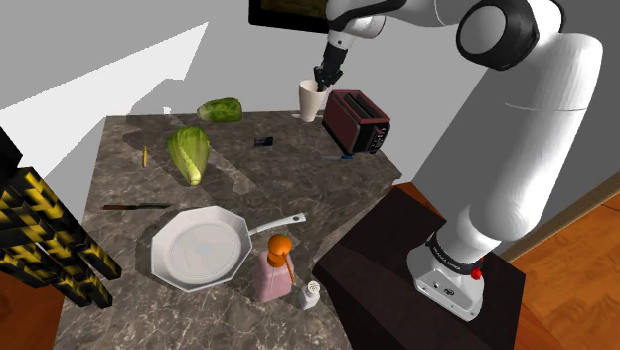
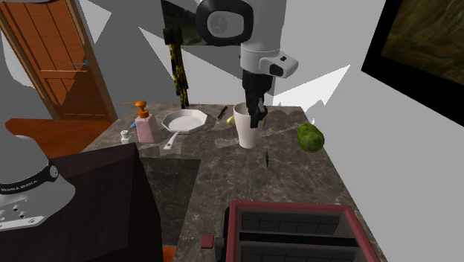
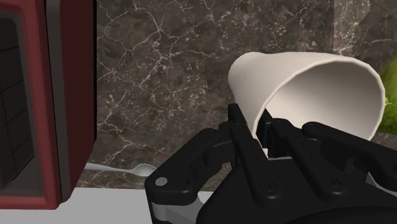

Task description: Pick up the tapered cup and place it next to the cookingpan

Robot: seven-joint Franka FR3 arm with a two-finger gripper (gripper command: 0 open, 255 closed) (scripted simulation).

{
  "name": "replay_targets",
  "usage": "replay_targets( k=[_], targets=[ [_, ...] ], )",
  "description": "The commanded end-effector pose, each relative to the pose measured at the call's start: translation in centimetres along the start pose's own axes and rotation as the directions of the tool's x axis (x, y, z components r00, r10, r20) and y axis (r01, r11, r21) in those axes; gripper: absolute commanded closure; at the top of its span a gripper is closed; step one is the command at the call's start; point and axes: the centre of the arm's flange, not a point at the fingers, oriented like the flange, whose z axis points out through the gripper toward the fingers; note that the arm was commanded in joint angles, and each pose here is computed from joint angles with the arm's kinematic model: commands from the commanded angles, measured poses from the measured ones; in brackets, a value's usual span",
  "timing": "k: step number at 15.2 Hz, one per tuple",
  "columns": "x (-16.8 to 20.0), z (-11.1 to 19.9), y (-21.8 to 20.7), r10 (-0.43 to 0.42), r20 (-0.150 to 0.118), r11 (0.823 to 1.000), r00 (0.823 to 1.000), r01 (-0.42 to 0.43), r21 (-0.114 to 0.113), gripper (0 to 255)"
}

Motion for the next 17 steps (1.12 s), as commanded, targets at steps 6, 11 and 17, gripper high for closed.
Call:
replay_targets(
  k=[6, 11, 17],
  targets=[
    [-4.9, 0.7, -7.7, 0.000, 0.000, 1.000, 1.000, 0.000, 0.000, 255],
    [-8.4, 1.2, -13.2, 0.000, 0.000, 1.000, 1.000, 0.000, 0.000, 255],
    [-12.7, 1.9, -19.8, 0.000, 0.000, 1.000, 1.000, 0.000, 0.000, 255]
  ],
)
